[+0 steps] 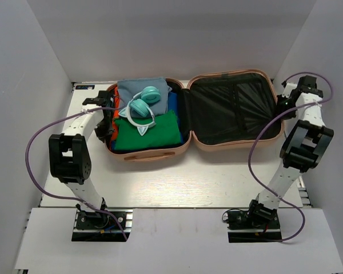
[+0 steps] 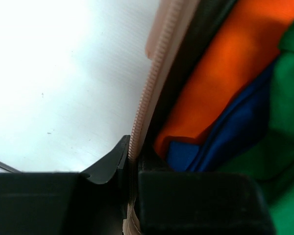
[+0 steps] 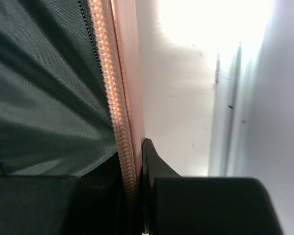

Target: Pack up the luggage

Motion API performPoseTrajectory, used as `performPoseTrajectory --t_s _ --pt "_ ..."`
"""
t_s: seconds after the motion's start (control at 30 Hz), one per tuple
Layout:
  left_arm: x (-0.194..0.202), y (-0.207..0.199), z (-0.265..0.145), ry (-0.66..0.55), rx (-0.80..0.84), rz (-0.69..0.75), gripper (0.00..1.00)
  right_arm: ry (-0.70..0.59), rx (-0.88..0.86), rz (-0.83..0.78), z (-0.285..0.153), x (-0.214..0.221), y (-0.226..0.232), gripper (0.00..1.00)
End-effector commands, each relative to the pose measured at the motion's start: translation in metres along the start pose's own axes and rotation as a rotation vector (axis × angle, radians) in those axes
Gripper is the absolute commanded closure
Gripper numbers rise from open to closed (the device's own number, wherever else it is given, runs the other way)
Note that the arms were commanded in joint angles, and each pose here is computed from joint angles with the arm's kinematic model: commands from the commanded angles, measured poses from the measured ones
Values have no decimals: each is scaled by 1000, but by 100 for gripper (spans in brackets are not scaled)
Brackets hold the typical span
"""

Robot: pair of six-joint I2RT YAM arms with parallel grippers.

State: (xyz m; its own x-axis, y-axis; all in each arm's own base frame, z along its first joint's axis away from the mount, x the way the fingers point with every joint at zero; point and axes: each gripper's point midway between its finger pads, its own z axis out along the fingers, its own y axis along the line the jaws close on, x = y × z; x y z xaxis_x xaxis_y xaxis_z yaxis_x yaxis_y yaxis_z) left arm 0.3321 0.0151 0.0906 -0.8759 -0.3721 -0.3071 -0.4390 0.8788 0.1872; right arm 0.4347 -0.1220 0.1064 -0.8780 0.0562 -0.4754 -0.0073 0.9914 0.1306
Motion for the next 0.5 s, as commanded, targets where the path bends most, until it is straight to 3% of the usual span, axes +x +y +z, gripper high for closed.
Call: performPoseTrajectory --t_s 0.0,0.23,0.47 --pt "11 9 -9 -34 -79 -32 100 -425 -165 -83 -125 -96 80 100" --pt "30 -32 -14 -54 49 55 100 -519 -477 -299 -211 -97 213 100" --pt "52 -63 -21 -58 151 112 100 -543 -594 -506 -266 -74 313 100"
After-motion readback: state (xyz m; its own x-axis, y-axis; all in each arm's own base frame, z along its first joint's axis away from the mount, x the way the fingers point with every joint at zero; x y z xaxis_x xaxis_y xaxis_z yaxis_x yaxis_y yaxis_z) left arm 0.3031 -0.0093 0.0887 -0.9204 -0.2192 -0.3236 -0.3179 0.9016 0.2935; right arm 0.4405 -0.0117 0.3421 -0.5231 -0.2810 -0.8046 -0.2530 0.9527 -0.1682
